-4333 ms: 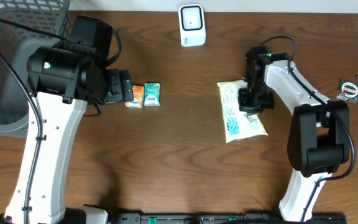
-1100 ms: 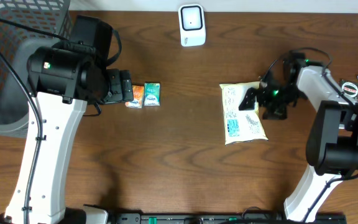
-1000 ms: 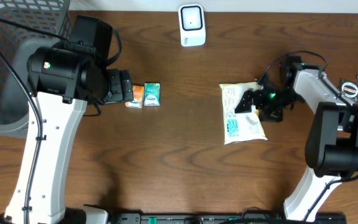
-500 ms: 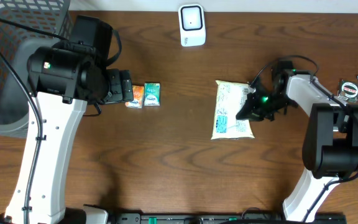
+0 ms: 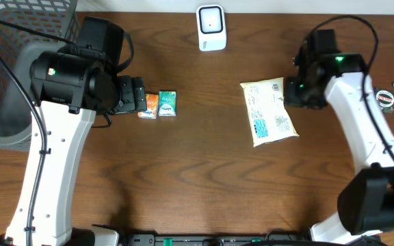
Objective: Scan the item barcode
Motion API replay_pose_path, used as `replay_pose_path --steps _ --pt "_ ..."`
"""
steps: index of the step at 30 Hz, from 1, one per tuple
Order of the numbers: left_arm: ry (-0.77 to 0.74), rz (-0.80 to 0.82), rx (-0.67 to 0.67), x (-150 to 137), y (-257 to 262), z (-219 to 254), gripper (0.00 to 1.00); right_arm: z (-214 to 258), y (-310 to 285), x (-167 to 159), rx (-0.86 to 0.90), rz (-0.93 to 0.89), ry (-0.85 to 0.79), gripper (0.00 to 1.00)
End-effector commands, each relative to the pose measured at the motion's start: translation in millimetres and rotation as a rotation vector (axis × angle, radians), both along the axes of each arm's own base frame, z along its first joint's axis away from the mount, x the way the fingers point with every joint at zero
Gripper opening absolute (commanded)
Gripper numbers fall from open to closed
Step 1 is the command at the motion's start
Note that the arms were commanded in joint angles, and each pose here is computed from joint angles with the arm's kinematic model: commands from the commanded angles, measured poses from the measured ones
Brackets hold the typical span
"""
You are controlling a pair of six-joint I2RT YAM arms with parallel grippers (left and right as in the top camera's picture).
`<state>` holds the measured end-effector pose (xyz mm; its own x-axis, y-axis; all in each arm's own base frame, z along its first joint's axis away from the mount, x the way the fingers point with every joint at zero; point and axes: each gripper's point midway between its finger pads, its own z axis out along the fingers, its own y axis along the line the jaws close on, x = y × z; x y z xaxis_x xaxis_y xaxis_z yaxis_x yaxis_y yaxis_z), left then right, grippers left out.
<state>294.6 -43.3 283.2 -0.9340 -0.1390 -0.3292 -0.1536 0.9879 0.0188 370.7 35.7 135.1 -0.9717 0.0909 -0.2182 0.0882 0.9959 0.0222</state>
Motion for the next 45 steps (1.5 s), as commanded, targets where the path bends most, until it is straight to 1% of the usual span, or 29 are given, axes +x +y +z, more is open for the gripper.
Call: replay_pose_path --steps 1,2,3,4,6,7,8,9,10,11,12,13,14,17,18,20,26,33,36,37,38,39,40,41,42,43,45 --pt "0.006 0.006 0.005 -1.0 1.0 -1.2 0.98 2.7 -23.3 0.3 -0.308 -0.083 -0.034 0.01" --pt "0.006 0.006 0.005 -1.0 1.0 -1.2 0.98 -0.9 -14.4 0.2 -0.282 -0.065 -0.031 0.01" --pt "0.006 0.006 0.005 -1.1 1.0 -1.2 0.98 -5.4 -4.1 0.0 -0.24 -0.048 -0.024 0.05" --pt "0.006 0.006 0.005 -1.0 1.0 -1.2 0.98 -8.2 4.2 0.0 -0.196 -0.034 -0.018 0.13" --pt "0.006 0.006 0.005 -1.0 1.0 -1.2 0.98 -15.2 29.9 1.5 -0.062 0.035 -0.004 0.26" --pt "0.006 0.006 0.005 -1.1 1.0 -1.2 0.98 -17.6 45.0 2.5 0.008 0.097 -0.002 0.34" --pt "0.006 0.006 0.005 -1.0 1.1 -1.2 0.98 -19.2 59.6 2.9 0.071 0.166 -0.003 0.47" --pt "0.006 0.006 0.005 -1.0 1.0 -1.2 0.98 -20.9 74.3 2.6 0.128 0.242 -0.003 0.52" --pt "0.006 0.006 0.005 -1.1 1.0 -1.2 0.98 -23.9 83.6 1.6 0.149 0.3 -0.001 0.62" --pt "0.006 0.006 0.005 -1.0 1.0 -1.2 0.98 -27.9 86.3 1.4 0.14 0.319 0.005 0.73" --pt "0.006 0.006 0.005 -1.0 1.0 -1.2 0.98 -34.3 86.4 1.3 0.103 0.326 0.016 0.87" --pt "0.006 0.006 0.005 -1.1 1.1 -1.2 0.98 -39.3 85.6 1.0 0.064 0.331 0.025 0.96" --pt "0.006 0.006 0.005 -1.1 1.0 -1.2 0.98 -45.8 83.4 1.0 0.013 0.327 0.037 0.98" --pt "0.006 0.006 0.005 -1.1 1.0 -1.2 0.98 -59.8 70.4 3.7 -0.186 0.268 0.045 0.99" --pt "0.006 0.006 0.005 -1.0 1.1 -1.2 0.98 -63.2 64.4 5.0 -0.27 0.234 0.039 0.99" --pt "0.006 0.006 0.005 -1.1 1.0 -1.2 0.98 -67.9 58.6 7.3 -0.379 0.184 0.022 0.99" --pt "0.006 0.006 0.005 -1.0 1.0 -1.2 0.98 -91.8 47.8 7.9 -0.603 0.143 0.026 0.99" --pt "0.006 0.006 0.005 -1.1 1.0 -1.2 0.98 -128.2 34.1 2.8 -0.685 0.155 0.113 0.99" --pt "0.006 0.006 0.005 -1.0 1.0 -1.2 0.98 -140.0 26.6 3.2 -0.691 0.143 0.137 0.99" --pt "0.006 0.006 0.005 -1.1 1.0 -1.2 0.98 -143.9 24.6 3.4 -0.688 0.137 0.145 0.98" --pt "0.006 0.006 0.005 -1.0 1.0 -1.2 0.98 -147.9 23.2 2.0 -0.676 0.133 0.159 0.88" --pt "0.006 0.006 0.005 -1.0 1.0 -1.2 0.98 -153.0 22.2 1.6 -0.66 0.126 0.17 0.71" --pt "0.006 0.006 0.005 -1.0 1.1 -1.2 0.98 -156.2 20.5 0.4 -0.646 0.119 0.183 0.59" --pt "0.006 0.006 0.005 -1.0 1.0 -1.2 0.98 -160.6 19.2 -0.7 -0.63 0.112 0.197 0.4" --pt "0.006 0.006 0.005 -1.0 1.0 -1.2 0.98 -162.9 19.3 -1.1 -0.61 0.11 0.205 0.18" --pt "0.006 0.006 0.005 -1.0 1.0 -1.2 0.98 -165.9 20.4 -2.2 -0.587 0.114 0.218 0.01" --pt "0.006 0.006 0.005 -1.0 1.0 -1.2 0.98 -170.7 27.8 -2.8 -0.516 0.134 0.236 0.01"
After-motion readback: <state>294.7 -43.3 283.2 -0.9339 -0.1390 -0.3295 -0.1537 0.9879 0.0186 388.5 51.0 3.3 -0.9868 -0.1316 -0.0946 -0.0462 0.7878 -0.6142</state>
